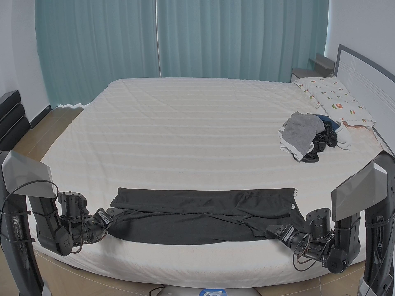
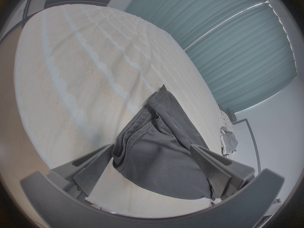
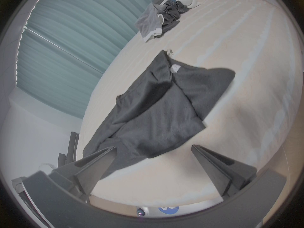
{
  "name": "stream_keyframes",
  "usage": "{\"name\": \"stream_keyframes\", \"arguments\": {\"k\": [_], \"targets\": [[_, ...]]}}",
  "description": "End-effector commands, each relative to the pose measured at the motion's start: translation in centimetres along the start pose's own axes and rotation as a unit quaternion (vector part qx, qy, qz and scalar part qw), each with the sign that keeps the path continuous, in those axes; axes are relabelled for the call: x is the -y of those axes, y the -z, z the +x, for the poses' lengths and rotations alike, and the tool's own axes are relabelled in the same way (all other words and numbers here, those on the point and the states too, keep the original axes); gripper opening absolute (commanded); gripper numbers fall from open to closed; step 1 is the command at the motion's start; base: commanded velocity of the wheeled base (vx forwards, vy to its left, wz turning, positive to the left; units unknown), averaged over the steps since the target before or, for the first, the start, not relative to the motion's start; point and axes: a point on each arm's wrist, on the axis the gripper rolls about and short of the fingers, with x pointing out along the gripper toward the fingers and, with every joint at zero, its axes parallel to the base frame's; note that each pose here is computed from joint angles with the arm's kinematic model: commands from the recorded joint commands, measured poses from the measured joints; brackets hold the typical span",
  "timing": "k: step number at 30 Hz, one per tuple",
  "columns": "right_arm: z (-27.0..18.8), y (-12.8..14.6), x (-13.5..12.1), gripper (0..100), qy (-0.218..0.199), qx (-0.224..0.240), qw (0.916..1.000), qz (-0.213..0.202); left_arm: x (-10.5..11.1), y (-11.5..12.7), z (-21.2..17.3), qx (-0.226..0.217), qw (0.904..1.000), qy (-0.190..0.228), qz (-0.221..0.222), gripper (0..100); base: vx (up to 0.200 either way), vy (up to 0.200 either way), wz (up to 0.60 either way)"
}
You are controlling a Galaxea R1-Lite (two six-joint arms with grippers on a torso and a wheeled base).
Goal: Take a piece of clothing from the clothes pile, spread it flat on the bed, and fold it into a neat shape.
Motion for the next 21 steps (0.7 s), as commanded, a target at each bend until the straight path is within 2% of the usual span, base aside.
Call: {"name": "stream_keyframes", "arguments": {"k": [1,8,10,16,21], "targets": [[-1.4,-2.5,-0.7,100,-0.026,0.045,0.9984,0.022,-0.1,0.1,0.0,-0.001,1.0000,-0.001,-0.001,100,0.000,0.000,0.00],[-1.6,-4.4,0.0,100,-0.020,0.077,0.9960,0.041,-0.1,0.1,0.0,-0.001,1.0000,-0.002,-0.001,100,0.000,0.000,0.00],[-0.8,-4.1,0.5,100,-0.010,0.069,0.9968,0.039,-0.1,0.1,0.0,-0.001,1.0000,-0.002,-0.001,100,0.000,0.000,0.00],[2.1,-4.3,1.1,100,-0.020,0.056,0.9973,0.043,-0.1,0.1,0.1,0.001,1.0000,-0.004,0.000,100,0.000,0.000,0.00],[2.7,-4.7,1.7,100,-0.015,0.061,0.9968,0.049,-0.1,0.1,0.1,0.001,1.0000,-0.003,0.000,100,0.000,0.000,0.00]]}}
